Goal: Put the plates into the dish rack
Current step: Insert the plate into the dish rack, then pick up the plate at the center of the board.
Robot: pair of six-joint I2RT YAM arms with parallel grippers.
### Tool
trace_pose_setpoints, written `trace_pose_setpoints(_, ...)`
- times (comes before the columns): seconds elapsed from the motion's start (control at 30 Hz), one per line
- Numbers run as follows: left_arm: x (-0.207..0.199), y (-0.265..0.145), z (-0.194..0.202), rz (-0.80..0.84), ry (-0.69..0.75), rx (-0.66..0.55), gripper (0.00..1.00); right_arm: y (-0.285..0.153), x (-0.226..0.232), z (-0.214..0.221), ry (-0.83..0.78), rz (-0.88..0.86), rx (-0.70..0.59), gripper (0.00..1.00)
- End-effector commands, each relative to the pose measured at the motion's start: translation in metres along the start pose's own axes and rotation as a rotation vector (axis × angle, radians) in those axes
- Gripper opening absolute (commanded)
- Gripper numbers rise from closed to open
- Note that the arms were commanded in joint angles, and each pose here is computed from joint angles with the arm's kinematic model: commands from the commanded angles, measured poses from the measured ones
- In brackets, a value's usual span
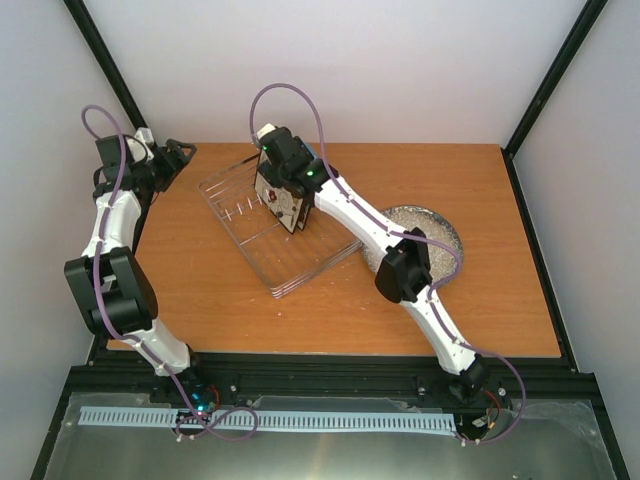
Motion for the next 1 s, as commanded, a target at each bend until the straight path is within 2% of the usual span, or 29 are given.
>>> trace_pose_setpoints(0.0,-0.007,-0.003,-0.007,0.033,0.020,-0.026,0.93,-0.050,-0.031,-0.047,0.022,0.092,-0.129,0.80)
trace_pose_setpoints(0.3,-0.026,-0.022,0.004,0.072,0.056,-0.043,0.94,-0.109,-0.061,-0.069,0.102,0.115,-0.157,0.82)
trace_pose_setpoints(0.53,-0.076,-0.038,0.025,0.099,0.169,-0.030,0.95,-0.163,-0.111,-0.040,0.397,0.102,-0.049,0.87)
trace_pose_setpoints(0.57,-0.083,-0.038,0.034,0.109,0.174,-0.016,0.95,-0.166,-0.117,-0.021,0.463,0.105,0.001,0.89)
trace_pose_setpoints(0.7,-0.110,-0.041,0.066,0.177,0.180,0.038,0.95,-0.202,-0.159,0.034,0.743,0.138,0.055,0.95)
trace_pose_setpoints(0.77,-0.128,-0.043,0.086,0.216,0.205,0.071,0.96,-0.218,-0.177,0.084,0.936,0.167,0.086,0.98)
trace_pose_setpoints(0.87,-0.154,-0.050,0.120,0.262,0.257,0.115,0.99,-0.257,-0.202,0.142,1.184,0.150,0.034,1.00)
trace_pose_setpoints(0.97,-0.174,-0.057,0.152,0.298,0.294,0.155,1.00,-0.279,-0.212,0.190,1.293,0.145,0.042,1.00)
Point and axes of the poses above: each gripper's point midway between its finger pads, its own y axis out along the fingers, its own x axis along the line the jaws close on, z = x × y, the point moved 7 cm from there along -y, back along the fingers, and after that the axes turned 6 degrees about y, right-handed, at the moved point
